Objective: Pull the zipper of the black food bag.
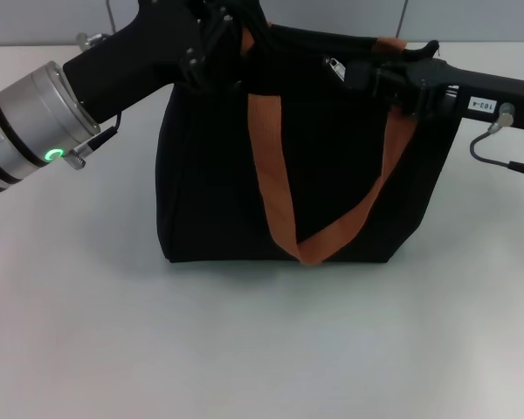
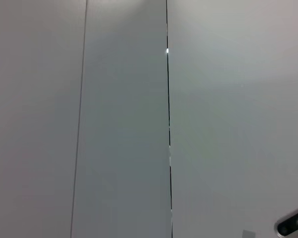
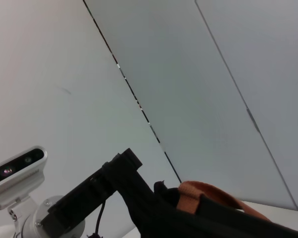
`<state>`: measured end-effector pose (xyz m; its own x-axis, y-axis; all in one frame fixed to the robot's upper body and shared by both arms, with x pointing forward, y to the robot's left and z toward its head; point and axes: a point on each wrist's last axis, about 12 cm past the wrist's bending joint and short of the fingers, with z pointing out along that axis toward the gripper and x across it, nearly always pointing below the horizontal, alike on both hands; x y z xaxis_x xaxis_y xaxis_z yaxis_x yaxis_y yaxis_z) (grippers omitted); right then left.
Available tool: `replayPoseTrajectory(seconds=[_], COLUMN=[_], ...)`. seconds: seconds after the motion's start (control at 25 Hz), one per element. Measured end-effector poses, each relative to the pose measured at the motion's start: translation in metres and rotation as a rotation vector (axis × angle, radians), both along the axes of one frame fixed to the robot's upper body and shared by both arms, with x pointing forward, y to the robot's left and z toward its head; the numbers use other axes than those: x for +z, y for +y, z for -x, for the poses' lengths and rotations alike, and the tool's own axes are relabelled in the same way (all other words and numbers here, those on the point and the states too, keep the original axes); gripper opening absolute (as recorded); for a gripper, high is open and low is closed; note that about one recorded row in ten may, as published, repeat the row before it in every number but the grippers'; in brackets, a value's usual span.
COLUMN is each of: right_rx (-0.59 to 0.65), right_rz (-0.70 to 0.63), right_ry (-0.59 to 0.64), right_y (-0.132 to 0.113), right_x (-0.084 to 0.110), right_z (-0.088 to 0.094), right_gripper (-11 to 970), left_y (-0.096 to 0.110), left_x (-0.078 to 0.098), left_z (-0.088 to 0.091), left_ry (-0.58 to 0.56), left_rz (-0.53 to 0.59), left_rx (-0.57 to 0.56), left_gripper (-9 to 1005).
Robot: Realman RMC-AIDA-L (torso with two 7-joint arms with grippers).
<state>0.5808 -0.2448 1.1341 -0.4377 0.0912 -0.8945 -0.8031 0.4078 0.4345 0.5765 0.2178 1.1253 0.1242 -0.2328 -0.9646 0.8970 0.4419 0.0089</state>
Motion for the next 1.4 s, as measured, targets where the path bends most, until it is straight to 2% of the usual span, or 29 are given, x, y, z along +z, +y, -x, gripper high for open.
replayPoseTrajectory(seconds=[0.56,0.76,1.04,1.4], right_rx=[-0.025,-0.051,-0.047,-0.009], right_rz=[0.012,-0.006,-0.036,-0.044], right_ry=[-0.023,-0.049,-0.054,-0.056], right_y=[-0.018,-0.033,-0.041,-0.038], right_x=[0.009,0.014,0.015,0.016], right_z=[0.009,0.017,0.025,0.028], right_gripper=[-5,-3,0,91], left_y=[0.003,0.002,-0.001,-0.003], left_x=[0.003,0.003,0.005,0.005], left_z=[-0.004,-0.007,-0.009,-0.007], left_ry=[-0.013,-0.015,-0.02,-0.017], left_rz=[-0.01,-0.02,-0.022,-0.014], left_rx=[0.025,0.036,0.033,0.02], left_gripper=[18,18,19,19])
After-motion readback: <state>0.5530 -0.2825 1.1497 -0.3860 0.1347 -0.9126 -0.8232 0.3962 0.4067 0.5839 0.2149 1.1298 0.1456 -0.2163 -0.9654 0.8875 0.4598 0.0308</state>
